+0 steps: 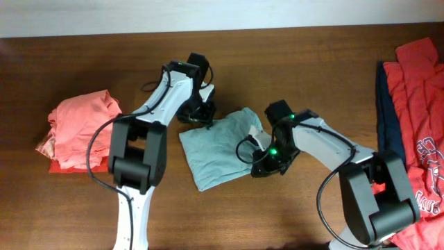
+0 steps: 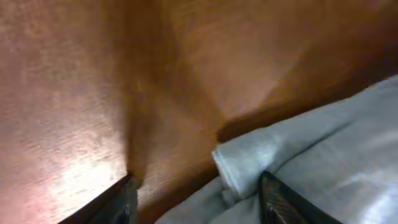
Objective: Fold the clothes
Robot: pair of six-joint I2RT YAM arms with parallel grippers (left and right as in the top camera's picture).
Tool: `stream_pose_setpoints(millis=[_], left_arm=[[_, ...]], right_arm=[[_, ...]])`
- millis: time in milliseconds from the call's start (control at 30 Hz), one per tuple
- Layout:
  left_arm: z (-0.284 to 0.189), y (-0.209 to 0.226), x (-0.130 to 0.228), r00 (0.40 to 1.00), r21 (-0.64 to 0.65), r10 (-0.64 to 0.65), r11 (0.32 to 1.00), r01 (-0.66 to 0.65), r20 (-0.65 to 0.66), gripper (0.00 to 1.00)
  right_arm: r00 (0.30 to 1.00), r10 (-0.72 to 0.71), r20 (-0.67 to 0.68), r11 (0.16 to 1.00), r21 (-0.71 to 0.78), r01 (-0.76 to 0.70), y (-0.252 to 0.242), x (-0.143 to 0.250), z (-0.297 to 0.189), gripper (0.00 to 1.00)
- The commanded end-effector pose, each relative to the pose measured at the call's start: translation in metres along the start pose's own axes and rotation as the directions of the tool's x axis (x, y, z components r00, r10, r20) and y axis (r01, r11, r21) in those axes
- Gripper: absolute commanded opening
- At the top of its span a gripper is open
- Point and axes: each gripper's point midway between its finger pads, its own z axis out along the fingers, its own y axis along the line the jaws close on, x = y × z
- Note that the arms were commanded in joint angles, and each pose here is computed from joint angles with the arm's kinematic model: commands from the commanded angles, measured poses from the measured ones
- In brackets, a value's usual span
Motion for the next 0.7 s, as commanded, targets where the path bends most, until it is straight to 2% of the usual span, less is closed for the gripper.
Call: stream_pose_setpoints(millis=[0,133,433,667], left_arm=[[0.005,0.000,0.013,0.998,0.014,0.006,1.000,-0.005,-0.066,0.62],[0.003,0.000,0.035,0.988,0.013,-0.008,1.000,0.010,-0.155,0.48],[-0.008,-0.004,0.078,0.940,-0.007,-0.094,0.995,0.097,-0.329,0.21],[-0.017,-0.005,0.058,0.963,0.014,-0.093,0.995,0.099,-0.251,0.21]], right_arm=[[0.995,0.104,0.011,0.987,0.121,-0.105,-0.023,0.005,0.005,0.19],[0.992,0.118,0.046,0.964,0.233,-0.125,-0.044,-0.001,0.004,0.19],[0.981,0.044,0.189,0.947,0.306,-0.101,-0.062,-0.039,-0.004,0.24],[0.977,0.096,0.192,0.939,0.309,-0.153,-0.074,-0.037,-0.022,0.25]])
